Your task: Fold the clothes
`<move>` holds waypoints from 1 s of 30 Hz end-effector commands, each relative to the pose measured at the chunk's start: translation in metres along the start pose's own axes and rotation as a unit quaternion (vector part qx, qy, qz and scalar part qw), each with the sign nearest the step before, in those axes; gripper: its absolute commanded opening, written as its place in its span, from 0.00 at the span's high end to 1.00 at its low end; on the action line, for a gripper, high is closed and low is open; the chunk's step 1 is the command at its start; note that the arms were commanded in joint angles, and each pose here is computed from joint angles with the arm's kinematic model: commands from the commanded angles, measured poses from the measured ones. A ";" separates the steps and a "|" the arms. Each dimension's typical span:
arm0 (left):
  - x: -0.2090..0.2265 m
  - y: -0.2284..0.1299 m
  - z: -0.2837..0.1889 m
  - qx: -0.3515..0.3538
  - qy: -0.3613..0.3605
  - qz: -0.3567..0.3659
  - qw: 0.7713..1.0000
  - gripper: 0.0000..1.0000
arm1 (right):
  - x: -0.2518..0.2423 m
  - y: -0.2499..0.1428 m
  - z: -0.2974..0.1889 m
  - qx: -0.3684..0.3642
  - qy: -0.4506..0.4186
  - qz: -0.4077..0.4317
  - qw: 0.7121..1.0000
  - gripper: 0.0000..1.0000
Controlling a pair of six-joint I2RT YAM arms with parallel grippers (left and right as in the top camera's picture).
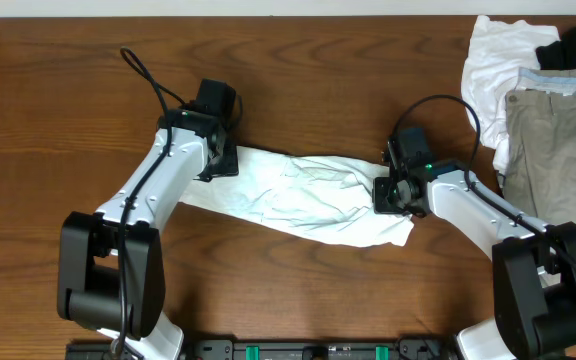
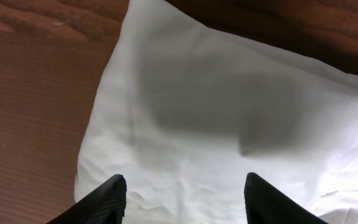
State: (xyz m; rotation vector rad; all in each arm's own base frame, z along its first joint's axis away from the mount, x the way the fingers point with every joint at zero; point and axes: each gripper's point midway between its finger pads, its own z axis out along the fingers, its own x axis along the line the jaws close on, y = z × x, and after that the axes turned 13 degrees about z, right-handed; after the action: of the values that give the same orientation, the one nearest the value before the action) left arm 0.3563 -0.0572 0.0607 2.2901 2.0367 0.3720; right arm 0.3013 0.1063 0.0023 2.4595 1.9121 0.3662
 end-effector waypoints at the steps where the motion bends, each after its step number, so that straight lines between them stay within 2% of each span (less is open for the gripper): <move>1: 0.001 0.004 -0.003 -0.005 0.002 -0.005 1.000 0.39 | -0.003 0.007 -0.006 -0.012 -0.008 -0.003 1.000 0.94; 9: 0.001 0.004 -0.003 -0.005 0.002 -0.005 1.000 0.39 | 0.015 0.042 -0.090 -0.112 0.018 -0.008 0.993 0.91; 13: 0.001 0.004 -0.003 -0.005 0.002 -0.005 1.000 0.39 | 0.011 0.041 -0.115 -0.134 0.016 -0.007 0.991 0.90; 19: 0.001 0.004 -0.003 -0.005 0.002 -0.005 1.000 0.39 | -0.004 0.002 -0.110 -0.059 -0.007 0.011 0.998 0.91; 24: 0.001 0.004 -0.003 -0.004 0.002 -0.005 1.000 0.39 | -0.004 -0.042 -0.109 0.043 0.010 -0.014 0.999 0.91; 26: 0.001 0.004 -0.003 -0.005 0.002 -0.005 1.000 0.39 | -0.014 -0.059 -0.111 0.076 -0.010 -0.012 0.997 0.90; 29: 0.001 0.004 -0.003 -0.005 0.002 -0.005 1.000 0.39 | -0.024 -0.073 -0.114 0.105 -0.033 -0.008 0.994 0.87; 30: 0.001 0.004 -0.003 -0.005 0.002 -0.005 1.000 0.39 | -0.028 -0.075 -0.114 0.109 -0.041 -0.008 0.993 0.82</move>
State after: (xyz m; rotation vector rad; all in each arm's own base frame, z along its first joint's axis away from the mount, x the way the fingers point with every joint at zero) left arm 0.3556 -0.0570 0.0606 2.2925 2.0384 0.3701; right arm 0.2086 0.0833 0.0993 2.5424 1.9991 0.0891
